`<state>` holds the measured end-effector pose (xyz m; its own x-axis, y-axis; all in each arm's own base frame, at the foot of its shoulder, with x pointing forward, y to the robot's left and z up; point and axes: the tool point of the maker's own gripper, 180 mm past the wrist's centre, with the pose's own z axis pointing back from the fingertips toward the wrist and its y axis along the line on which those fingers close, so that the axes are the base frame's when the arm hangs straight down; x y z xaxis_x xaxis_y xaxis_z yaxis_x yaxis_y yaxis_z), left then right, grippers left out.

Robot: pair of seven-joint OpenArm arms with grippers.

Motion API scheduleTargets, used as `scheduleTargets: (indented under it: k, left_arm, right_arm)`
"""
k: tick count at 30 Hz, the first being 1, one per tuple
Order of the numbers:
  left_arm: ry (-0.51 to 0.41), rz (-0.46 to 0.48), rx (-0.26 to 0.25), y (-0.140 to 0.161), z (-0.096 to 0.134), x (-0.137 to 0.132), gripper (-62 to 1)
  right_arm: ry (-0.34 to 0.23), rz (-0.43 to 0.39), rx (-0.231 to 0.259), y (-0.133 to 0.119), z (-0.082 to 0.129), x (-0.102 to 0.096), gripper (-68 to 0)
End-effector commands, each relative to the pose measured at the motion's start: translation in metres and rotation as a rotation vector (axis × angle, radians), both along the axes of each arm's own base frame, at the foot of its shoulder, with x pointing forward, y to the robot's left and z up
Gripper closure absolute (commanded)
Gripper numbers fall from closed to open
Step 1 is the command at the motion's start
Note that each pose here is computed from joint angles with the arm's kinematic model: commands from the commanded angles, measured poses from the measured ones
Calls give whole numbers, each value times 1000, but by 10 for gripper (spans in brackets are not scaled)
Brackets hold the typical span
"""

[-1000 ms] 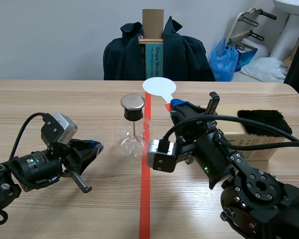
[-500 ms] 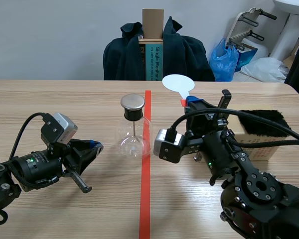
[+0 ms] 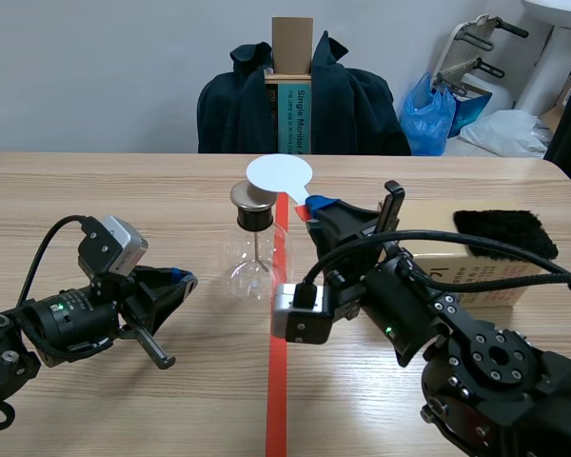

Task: Do the electroscope experiment.
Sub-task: 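Move the plate toward and away from the electroscope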

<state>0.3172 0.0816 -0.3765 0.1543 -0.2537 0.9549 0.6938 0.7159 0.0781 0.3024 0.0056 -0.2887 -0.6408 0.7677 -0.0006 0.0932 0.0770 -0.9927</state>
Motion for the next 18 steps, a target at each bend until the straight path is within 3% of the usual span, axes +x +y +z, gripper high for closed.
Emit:
scheduleTargets:
  k: [1,9,18]
  left_arm:
    - [-32,-5,-24,-3,12,4,-28]
    - [-32,-5,-24,-3,12,4,-28]
    - [-33,-6,-24,-3,12,4,-28]
  right_arm:
    - [-42,9,15,0,13,5,-7]
    - [-48,85,6,10,13,-5,-6]
    - [-51,110,4,14,13,-8,-6]
